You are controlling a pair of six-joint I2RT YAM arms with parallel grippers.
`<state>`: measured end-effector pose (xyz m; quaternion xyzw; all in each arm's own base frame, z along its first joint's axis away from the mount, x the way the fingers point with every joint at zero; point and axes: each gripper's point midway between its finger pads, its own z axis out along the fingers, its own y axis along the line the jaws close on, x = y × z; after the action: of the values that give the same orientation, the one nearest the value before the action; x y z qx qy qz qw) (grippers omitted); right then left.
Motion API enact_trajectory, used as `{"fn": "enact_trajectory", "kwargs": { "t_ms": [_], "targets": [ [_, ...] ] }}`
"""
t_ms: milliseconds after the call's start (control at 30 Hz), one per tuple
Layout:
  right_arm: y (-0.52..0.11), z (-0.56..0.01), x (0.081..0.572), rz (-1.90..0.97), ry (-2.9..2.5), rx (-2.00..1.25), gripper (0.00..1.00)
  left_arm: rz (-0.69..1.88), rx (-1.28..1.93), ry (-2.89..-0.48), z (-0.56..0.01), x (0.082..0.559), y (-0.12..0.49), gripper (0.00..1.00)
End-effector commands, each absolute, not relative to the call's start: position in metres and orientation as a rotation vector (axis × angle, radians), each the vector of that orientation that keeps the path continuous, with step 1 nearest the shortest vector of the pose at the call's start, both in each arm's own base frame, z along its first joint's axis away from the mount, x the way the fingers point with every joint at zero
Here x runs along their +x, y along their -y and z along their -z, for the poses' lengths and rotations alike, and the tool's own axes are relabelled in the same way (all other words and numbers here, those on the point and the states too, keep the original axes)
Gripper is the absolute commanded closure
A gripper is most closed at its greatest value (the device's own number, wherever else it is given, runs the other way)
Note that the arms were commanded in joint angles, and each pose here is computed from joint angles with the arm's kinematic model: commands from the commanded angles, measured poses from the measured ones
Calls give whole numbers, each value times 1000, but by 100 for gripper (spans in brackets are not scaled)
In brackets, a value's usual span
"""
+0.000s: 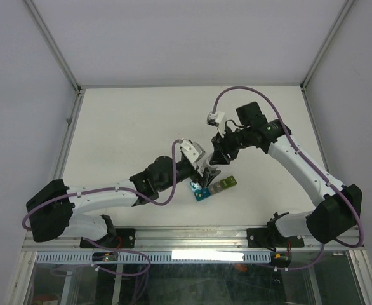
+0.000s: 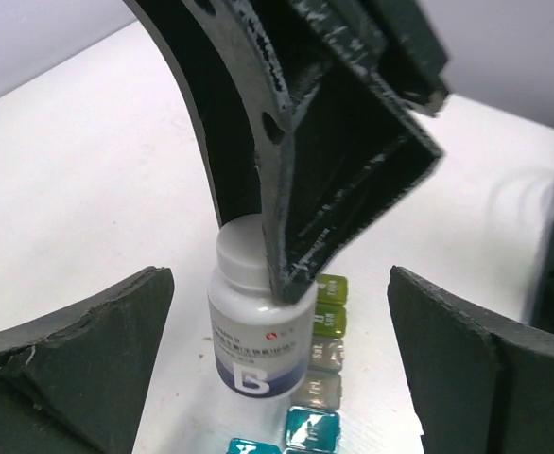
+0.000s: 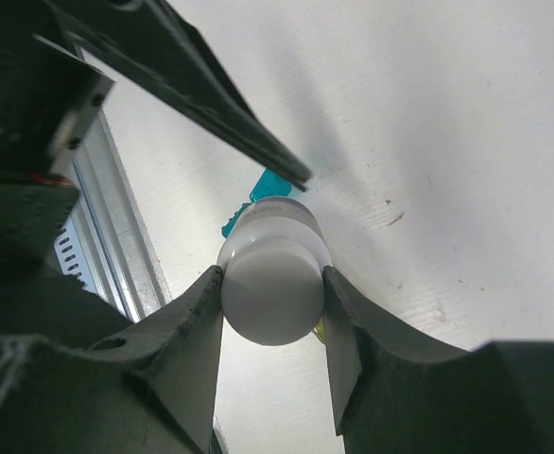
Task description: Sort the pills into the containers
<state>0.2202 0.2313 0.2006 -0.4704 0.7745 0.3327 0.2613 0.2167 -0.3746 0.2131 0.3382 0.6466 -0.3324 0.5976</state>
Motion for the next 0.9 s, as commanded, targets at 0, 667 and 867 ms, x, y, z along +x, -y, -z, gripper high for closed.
{"fn": "enact_trajectory", "kwargs": {
  "t_ms": [0, 667, 867],
  "targets": [
    [-233, -224, 223, -944, -2011, -1229, 100, 936, 736, -1378, -254, 199, 365, 1],
    [11, -199, 440, -51, -2183, -513, 98, 901, 378, -1776, -190, 243, 274, 1],
    [66, -168, 477, 6, -2278, -406, 96, 868, 304, -1791, -179, 239, 254, 1]
  ]
}}
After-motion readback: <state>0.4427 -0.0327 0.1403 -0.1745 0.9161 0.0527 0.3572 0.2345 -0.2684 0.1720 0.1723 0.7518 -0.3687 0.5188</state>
